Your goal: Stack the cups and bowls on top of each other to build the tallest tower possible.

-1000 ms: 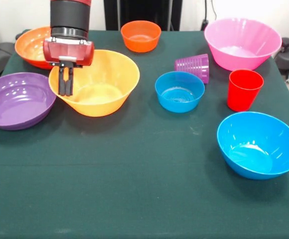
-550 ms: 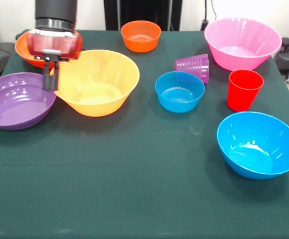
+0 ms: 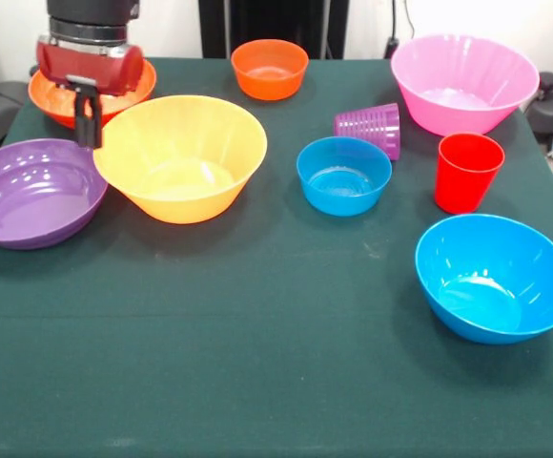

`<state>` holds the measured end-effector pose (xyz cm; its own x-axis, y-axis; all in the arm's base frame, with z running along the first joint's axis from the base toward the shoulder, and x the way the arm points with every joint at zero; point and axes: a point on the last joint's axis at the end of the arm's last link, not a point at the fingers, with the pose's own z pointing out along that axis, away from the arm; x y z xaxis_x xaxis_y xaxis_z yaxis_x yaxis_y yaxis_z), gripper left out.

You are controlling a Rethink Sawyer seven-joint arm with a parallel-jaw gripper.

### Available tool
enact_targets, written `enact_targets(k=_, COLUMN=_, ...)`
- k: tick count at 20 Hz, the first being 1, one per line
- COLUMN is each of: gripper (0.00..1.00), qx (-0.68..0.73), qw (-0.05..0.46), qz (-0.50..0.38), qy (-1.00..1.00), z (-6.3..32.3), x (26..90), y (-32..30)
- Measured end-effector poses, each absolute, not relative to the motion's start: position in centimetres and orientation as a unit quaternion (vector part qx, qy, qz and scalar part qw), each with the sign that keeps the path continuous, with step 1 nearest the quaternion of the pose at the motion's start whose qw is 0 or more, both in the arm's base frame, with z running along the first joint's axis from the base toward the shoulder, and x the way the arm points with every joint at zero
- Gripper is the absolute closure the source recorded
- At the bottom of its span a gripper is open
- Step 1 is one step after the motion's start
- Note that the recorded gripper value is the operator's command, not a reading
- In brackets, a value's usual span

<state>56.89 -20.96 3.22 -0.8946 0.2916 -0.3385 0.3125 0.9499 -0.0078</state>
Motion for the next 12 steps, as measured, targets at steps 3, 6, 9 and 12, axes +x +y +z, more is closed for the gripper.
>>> enact_targets(k=3, gripper=1.0, qx=0.146, qw=0.175, qz=-0.013, qy=0.974, z=4.2, x=58.3, y=-18.7)
enact_targets(k=6, gripper=1.0, qx=0.142, qw=0.179, qz=0.002, qy=0.973, z=4.7, x=59.1, y=-17.1)
enact_targets(k=9, gripper=1.0, qx=0.141, qw=0.178, qz=0.015, qy=0.974, z=5.0, x=59.5, y=-16.0)
enact_targets(k=12, gripper=1.0, qx=0.144, qw=0.168, qz=0.028, qy=0.975, z=5.6, x=59.5, y=-15.2)
